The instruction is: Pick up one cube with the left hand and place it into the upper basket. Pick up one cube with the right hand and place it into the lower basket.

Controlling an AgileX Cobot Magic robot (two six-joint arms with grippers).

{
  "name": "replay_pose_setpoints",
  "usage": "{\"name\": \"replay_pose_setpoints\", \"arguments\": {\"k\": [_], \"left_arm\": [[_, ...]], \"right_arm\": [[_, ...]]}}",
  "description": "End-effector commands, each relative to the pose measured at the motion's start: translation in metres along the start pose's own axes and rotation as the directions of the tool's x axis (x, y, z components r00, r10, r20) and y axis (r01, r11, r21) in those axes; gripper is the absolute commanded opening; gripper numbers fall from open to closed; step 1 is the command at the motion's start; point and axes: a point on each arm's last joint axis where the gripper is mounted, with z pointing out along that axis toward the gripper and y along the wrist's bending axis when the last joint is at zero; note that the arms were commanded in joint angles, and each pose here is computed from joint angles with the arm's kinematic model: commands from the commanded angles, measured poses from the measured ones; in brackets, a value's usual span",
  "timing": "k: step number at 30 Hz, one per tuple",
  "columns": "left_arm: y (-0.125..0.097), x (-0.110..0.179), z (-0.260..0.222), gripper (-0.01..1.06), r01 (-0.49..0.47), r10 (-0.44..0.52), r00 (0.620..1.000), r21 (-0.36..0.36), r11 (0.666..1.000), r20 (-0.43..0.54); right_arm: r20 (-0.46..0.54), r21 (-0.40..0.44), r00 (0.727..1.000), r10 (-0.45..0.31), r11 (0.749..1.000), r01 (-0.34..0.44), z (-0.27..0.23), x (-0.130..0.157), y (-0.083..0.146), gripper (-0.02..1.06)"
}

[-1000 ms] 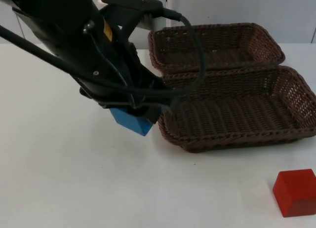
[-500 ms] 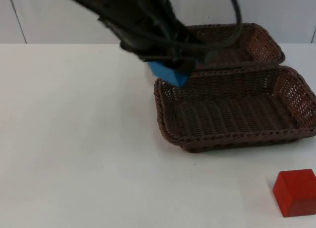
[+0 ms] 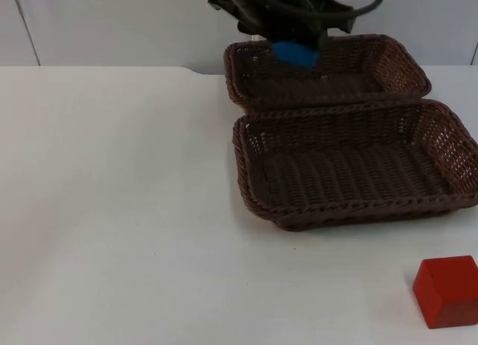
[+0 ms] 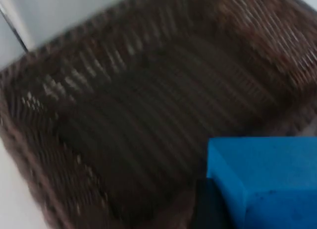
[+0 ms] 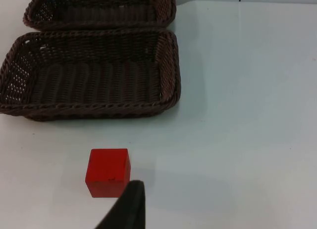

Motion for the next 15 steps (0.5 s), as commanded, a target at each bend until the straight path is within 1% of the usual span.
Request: {"name": "replay_pose_setpoints", "arguments": {"k": [1, 3, 7, 8, 10, 15], "left_arm": [[0.002, -0.01, 0.012, 0.0, 0.026, -0.027, 0.998, 0.011, 1.0, 0.053], [0.003, -0.012, 0.018, 0.0, 0.013, -0.013, 0.998, 0.01, 1.0, 0.066], [0.005, -0.009, 0.051, 0.0, -0.048, 0.048, 0.992, 0.0, 0.999, 0.117], [0.005, -0.009, 0.051, 0.0, -0.048, 0.048, 0.992, 0.0, 0.999, 0.117], [0.007, -0.007, 0.067, 0.0, -0.051, 0.051, 0.989, -0.004, 0.999, 0.137], [0.018, 0.006, 0.091, 0.0, -0.043, 0.045, 0.991, -0.017, 0.999, 0.123]], "right_arm": [[0.01, 0.004, 1.0, -0.001, 1.0, 0.001, -0.001, 0.0, 0.0, 1.05], [0.01, 0.004, 1.0, -0.001, 1.0, 0.001, -0.001, 0.0, 0.0, 1.05], [0.01, 0.004, 1.0, -0.001, 1.0, 0.001, -0.001, 0.0, 0.0, 1.05], [0.01, 0.004, 1.0, -0.001, 1.0, 0.001, -0.001, 0.0, 0.0, 1.05], [0.01, 0.004, 1.0, -0.001, 1.0, 0.001, -0.001, 0.0, 0.0, 1.05], [0.01, 0.004, 1.0, -0.001, 1.0, 0.001, -0.001, 0.0, 0.0, 1.05]]}}
